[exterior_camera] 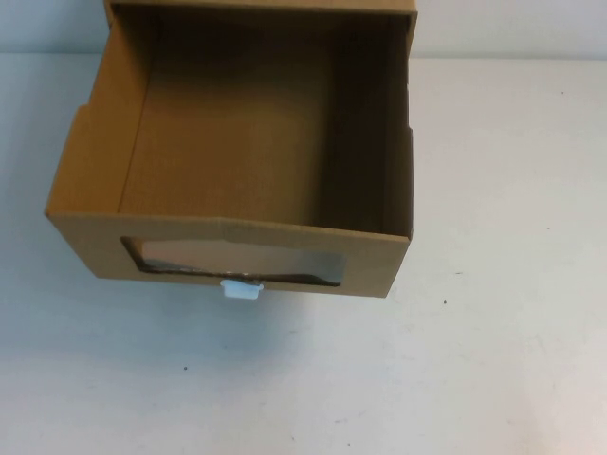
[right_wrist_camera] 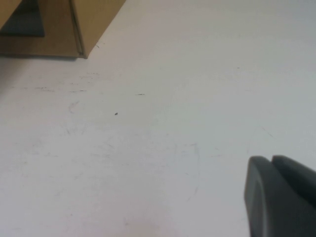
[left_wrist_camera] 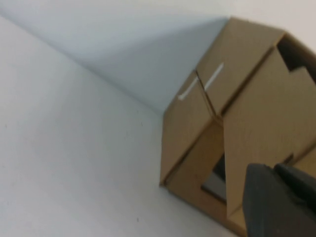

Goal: Close the shoe box

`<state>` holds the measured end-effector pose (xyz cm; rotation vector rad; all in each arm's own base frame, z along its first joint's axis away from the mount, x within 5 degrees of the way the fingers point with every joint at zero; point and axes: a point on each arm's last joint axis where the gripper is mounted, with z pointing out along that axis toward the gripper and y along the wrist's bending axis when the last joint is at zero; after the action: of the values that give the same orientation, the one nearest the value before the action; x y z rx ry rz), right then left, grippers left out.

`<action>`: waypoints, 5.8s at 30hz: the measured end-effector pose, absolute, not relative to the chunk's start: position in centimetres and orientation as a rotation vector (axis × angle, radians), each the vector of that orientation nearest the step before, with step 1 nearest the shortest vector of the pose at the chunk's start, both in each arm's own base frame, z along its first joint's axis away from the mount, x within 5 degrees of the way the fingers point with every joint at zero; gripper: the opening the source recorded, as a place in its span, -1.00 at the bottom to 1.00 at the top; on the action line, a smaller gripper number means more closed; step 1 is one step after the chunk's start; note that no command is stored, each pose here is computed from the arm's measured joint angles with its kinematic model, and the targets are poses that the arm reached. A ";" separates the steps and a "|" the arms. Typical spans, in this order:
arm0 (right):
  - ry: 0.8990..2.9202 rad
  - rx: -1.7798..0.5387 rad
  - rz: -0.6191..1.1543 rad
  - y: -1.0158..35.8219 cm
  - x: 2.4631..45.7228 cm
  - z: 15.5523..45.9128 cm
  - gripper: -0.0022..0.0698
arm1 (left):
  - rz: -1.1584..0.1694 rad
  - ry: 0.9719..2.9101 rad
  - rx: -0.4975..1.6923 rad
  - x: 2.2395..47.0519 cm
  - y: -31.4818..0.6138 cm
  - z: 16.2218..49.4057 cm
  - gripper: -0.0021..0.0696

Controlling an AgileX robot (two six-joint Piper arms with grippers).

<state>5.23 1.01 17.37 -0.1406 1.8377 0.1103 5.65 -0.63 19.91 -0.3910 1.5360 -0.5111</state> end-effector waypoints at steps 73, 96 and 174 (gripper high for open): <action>1.640 0.165 0.429 1.3 5.5 19.3 -0.97 | -0.730 1.997 0.791 44.6 -10.3 39.6 -0.96; 2.231 -0.134 0.644 4.8 9.3 31.4 -0.97 | -0.792 2.031 0.739 44.8 -10.5 39.2 -0.96; 2.387 -1.015 0.518 25.7 25.1 34.4 -0.97 | -0.850 2.055 0.709 44.7 -10.2 39.1 -0.96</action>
<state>25.13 25.70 34.39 -1.0152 2.3868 0.5179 44.71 -10.22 39.11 0.7090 2.0554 -0.8504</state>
